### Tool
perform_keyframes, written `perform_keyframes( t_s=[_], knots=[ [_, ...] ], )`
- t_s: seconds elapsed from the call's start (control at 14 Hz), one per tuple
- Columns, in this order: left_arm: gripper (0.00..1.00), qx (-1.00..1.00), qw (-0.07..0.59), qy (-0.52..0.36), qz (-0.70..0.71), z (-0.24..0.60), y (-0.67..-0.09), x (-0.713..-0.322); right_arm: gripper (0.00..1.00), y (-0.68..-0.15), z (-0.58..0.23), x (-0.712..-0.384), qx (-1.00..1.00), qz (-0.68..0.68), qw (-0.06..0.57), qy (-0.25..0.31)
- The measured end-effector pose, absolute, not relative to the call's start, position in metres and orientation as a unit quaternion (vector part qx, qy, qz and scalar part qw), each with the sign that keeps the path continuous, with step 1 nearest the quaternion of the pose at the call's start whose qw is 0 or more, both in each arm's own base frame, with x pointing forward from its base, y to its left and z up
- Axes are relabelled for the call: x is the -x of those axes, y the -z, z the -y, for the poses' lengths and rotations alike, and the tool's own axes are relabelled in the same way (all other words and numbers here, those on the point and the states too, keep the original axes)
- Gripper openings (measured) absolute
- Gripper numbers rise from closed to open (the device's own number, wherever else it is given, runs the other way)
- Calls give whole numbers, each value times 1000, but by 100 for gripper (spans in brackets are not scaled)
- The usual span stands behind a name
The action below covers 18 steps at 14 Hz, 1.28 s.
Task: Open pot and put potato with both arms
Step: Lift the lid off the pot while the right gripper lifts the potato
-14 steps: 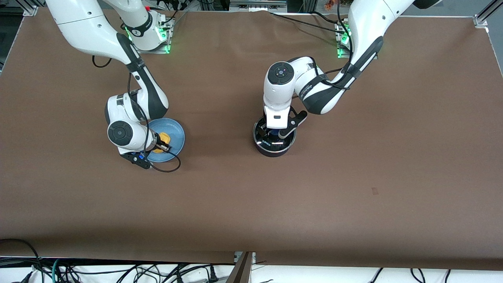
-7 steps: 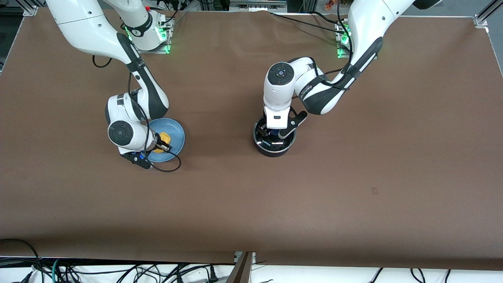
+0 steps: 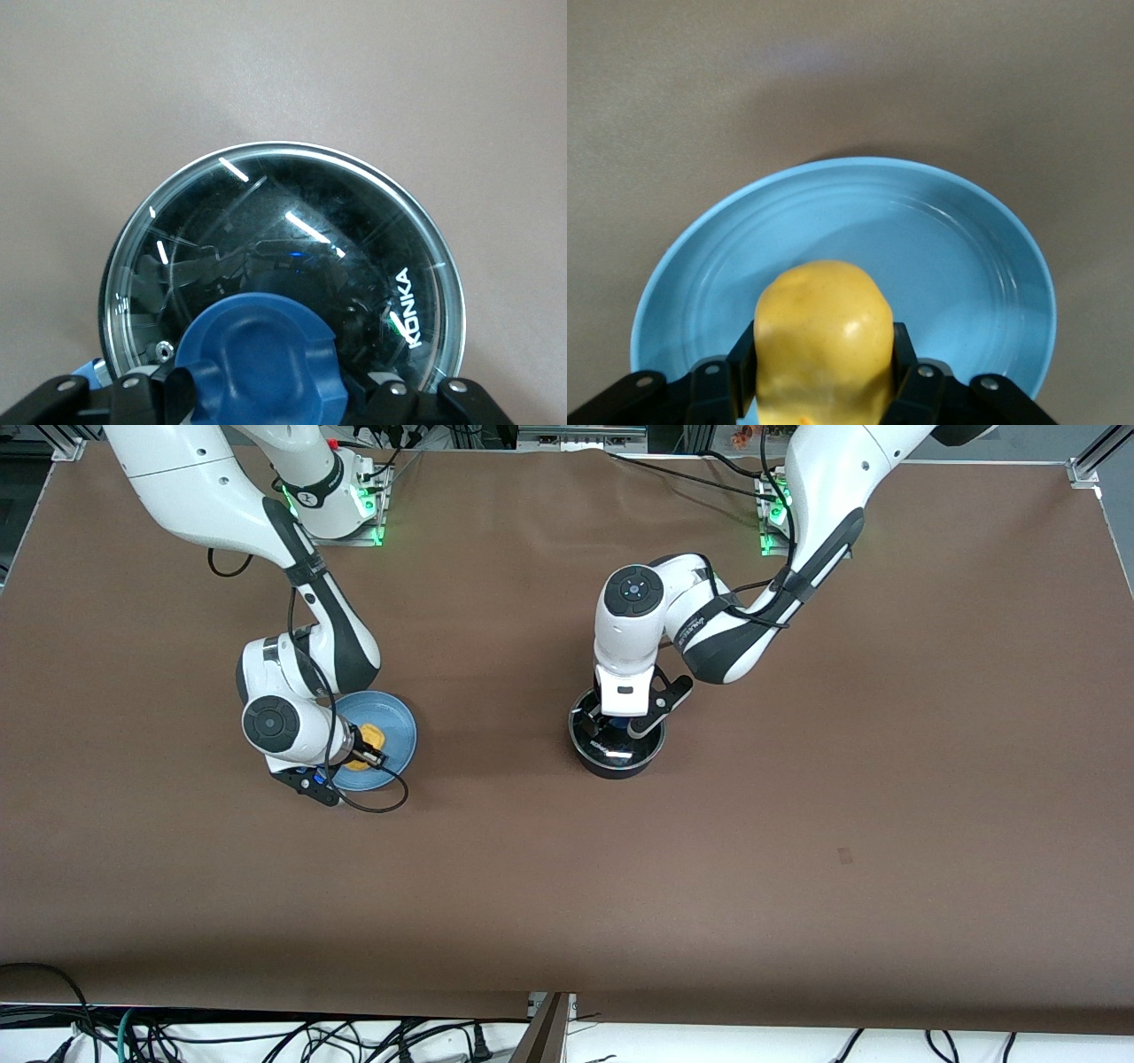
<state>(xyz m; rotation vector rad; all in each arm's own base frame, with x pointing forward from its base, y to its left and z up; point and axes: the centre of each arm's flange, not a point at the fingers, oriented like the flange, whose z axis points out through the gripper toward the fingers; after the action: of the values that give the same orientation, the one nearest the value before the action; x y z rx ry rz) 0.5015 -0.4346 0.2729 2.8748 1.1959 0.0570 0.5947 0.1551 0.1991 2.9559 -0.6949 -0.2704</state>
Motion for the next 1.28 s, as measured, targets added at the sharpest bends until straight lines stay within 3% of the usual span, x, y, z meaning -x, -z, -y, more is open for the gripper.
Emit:
perform_keyframes(
  t_s=[0.21,0.64,1.28],
  knots=[
    [47,-923,14,-18,-384,434,-272,-502,60,-202,-156,-596,-969,228,45,85],
    [44,-922,14,-20,-386,427,-273,-509,60,-225,-163,-605,-972,224,33,66],
    [45,-933,38,-59,-353,366,-334,-563,60,-293,-274,-610,-978,203,-33,21]
  ],
)
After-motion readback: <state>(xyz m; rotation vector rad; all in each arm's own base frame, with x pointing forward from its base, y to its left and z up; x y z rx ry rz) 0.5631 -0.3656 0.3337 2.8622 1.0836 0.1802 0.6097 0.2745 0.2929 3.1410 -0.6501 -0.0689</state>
